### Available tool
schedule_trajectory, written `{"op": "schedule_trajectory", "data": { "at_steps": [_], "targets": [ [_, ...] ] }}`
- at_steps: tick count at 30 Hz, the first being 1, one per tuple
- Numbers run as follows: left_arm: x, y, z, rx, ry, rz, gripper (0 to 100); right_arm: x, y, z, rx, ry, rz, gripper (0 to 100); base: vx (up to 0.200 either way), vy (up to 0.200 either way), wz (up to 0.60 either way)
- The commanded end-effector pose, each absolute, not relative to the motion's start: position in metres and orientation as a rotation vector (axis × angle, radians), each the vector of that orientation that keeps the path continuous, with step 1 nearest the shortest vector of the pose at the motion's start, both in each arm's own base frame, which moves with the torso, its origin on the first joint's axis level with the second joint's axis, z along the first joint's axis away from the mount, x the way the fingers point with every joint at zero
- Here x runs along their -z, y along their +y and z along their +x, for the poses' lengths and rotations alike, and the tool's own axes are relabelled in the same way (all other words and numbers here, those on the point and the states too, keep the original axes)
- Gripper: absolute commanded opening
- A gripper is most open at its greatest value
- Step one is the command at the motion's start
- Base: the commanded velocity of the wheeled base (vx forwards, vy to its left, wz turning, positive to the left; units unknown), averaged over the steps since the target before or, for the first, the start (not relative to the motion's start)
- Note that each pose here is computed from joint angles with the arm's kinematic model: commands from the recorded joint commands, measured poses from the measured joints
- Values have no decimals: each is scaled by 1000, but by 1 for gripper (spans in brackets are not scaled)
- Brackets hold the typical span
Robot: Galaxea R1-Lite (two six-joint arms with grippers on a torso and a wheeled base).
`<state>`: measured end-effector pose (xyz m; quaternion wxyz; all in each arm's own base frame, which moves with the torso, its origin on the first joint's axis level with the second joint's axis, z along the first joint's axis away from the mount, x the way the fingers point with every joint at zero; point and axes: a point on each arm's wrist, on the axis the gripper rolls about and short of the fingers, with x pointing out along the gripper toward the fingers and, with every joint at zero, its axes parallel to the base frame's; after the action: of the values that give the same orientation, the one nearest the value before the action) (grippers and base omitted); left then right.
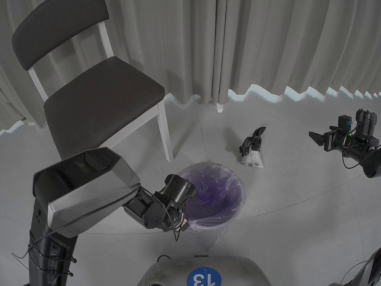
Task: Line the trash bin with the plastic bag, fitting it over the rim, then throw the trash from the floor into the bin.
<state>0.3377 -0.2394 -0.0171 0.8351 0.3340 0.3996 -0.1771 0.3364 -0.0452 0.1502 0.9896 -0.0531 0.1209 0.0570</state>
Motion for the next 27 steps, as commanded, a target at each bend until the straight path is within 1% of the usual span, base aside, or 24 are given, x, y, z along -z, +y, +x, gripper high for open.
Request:
{"op": "schedule_trajectory", "data": {
  "at_steps": [1, 8, 10, 12, 15, 16, 18, 19, 20, 24, 27],
  "targets": [
    [41, -245, 347, 376, 869, 722, 100, -148, -46, 338, -113, 249, -105, 100, 0, 0, 0],
    [46, -246, 349, 375, 873, 723, 100, -146, -46, 339, -115, 255, -104, 100, 0, 0, 0],
    [42, -245, 348, 373, 869, 716, 100, -146, -46, 339, -115, 255, -104, 100, 0, 0, 0],
    [25, -240, 340, 376, 857, 704, 100, -146, -44, 339, -129, 252, -103, 100, 0, 0, 0],
    [-1, -231, 322, 428, 849, 677, 100, -148, -41, 337, -191, 255, -80, 100, 0, 0, 0],
    [-3, -230, 322, 431, 848, 675, 100, -148, -41, 337, -194, 259, -77, 100, 0, 0, 0],
    [-21, -221, 305, 457, 844, 655, 100, -151, -37, 331, -239, 299, -42, 100, 0, 0, 0],
    [-21, -221, 305, 457, 844, 655, 100, -151, -37, 331, -239, 299, -42, 100, 0, 0, 0],
    [-33, -212, 294, 458, 844, 627, 100, -160, -30, 324, -287, 303, -2, 100, 0, 0, 0],
    [-49, -197, 276, 471, 857, 561, 100, -170, -6, 309, -356, 337, 74, 100, 0, 0, 0],
    [-60, -188, 265, 497, 834, 496, 100, -173, 11, 308, -402, 379, 103, 100, 0, 0, 0]
  ]
}}
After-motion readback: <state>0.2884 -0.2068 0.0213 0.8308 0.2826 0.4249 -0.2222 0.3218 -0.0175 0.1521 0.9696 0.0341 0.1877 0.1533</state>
